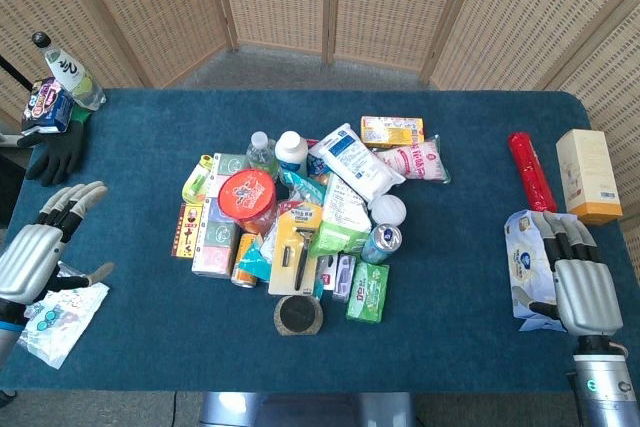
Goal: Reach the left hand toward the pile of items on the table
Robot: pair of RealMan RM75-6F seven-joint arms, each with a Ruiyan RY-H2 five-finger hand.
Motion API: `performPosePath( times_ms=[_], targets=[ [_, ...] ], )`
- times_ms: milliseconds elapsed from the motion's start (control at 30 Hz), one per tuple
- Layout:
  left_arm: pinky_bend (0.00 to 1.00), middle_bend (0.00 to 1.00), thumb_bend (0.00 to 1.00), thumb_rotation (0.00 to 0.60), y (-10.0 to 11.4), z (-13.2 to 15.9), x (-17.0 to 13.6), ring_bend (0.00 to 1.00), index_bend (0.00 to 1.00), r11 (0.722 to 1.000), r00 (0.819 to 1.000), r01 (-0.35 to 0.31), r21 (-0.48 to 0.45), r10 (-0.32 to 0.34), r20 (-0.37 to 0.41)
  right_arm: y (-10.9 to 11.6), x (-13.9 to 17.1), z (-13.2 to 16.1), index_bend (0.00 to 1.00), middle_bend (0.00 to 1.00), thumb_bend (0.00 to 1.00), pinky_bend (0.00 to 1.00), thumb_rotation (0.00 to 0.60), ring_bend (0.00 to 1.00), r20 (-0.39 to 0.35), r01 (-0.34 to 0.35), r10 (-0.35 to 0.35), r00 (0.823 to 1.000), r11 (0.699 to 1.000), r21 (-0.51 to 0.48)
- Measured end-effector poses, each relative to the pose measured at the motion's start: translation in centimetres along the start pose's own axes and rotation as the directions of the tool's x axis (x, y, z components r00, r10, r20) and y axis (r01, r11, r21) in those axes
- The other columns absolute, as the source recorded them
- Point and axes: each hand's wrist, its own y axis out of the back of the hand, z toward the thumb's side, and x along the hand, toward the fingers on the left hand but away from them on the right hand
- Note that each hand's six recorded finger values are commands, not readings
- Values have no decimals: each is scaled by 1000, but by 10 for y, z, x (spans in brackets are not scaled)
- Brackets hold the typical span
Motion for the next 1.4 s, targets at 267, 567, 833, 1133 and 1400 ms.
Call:
performPosePath(
  times_ms=[267,567,833,1133,1400],
  targets=[
    [0,0,283,600,-1,2,1,0,0,1000,1000,1,5,-1,3,6,7,-10,0,0,200,0,577,0,30,17,-17,999,1000,4],
    [0,0,282,600,-14,-10,4,0,0,998,997,63,19,-62,-52,10,14,-10,0,0,201,0,580,0,23,24,-24,999,1000,3],
    [0,0,282,600,-38,-7,36,0,0,981,978,196,13,-194,-79,10,15,-5,0,0,200,0,582,0,17,13,-13,1000,1000,5],
    [0,0,282,600,-67,22,100,0,0,962,962,272,-33,-273,-26,20,24,-13,0,0,202,0,579,0,54,33,-33,998,999,6],
    [0,0,268,600,-98,46,155,0,0,942,942,334,-32,-335,-3,25,29,-22,0,0,203,0,580,0,87,43,-43,995,999,-2]
  ],
)
